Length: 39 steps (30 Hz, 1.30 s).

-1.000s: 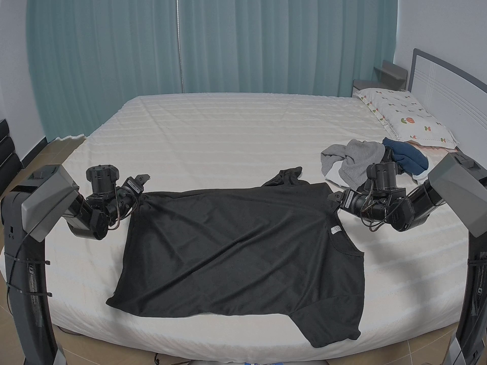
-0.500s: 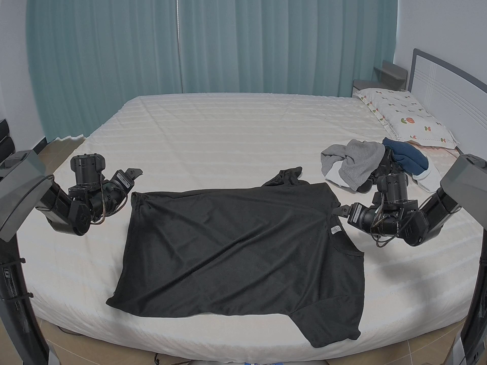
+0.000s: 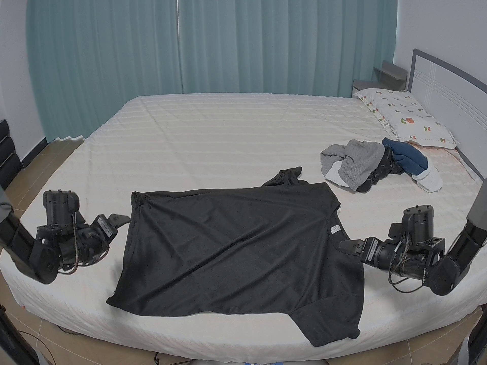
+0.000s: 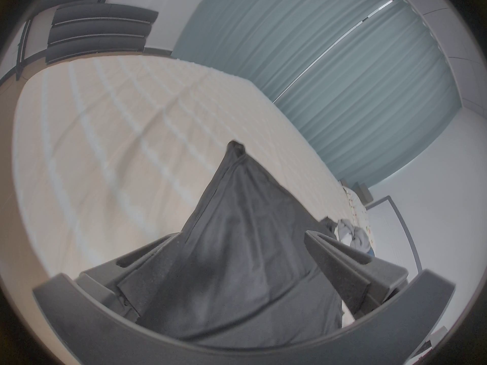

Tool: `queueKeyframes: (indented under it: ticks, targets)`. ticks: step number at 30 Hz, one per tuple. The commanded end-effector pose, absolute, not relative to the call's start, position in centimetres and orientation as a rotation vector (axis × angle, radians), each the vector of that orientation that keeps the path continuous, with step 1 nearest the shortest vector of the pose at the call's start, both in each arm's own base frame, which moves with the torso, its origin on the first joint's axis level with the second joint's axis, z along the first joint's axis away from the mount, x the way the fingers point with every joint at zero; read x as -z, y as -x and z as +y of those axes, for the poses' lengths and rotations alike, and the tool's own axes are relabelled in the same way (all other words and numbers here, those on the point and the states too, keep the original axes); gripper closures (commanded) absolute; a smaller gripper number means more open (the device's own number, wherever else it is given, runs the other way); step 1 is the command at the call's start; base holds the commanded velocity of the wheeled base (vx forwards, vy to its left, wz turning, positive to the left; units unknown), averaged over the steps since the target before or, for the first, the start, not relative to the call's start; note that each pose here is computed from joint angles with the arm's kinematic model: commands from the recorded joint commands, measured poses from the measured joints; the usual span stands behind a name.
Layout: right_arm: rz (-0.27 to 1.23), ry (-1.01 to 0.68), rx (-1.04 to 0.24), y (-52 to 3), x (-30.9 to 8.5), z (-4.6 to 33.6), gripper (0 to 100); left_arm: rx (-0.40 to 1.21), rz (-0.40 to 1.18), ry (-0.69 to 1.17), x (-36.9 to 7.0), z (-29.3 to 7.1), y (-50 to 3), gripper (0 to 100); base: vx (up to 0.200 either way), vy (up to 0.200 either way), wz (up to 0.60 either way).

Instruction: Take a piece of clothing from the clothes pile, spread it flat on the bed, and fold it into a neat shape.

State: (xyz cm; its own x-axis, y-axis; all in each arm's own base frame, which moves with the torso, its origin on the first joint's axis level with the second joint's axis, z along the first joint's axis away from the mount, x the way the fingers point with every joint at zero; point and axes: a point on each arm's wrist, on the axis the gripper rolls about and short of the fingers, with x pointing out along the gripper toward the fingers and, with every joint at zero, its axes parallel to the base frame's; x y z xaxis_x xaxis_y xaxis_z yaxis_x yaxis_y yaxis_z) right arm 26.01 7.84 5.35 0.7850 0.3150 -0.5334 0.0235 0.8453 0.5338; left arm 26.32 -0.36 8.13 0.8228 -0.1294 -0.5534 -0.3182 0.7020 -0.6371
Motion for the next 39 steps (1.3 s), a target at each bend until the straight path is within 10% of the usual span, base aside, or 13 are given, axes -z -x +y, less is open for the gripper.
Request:
queueKeyframes:
  ticks: [1, 39]
  targets:
    - [0.645, -0.56, -0.219, -23.0, -6.5, 8.2, 0, -0.085, 0.625, 0.801, -8.8, -0.6, -21.2, 0, -0.2, 0.0, 0.0]
    - [0.844, -0.686, -0.145, -24.9, -0.2, 8.8, 0, -0.087, 0.773, 0.814, -6.0, -0.7, -21.5, 0, -0.053, 0.0, 0.0]
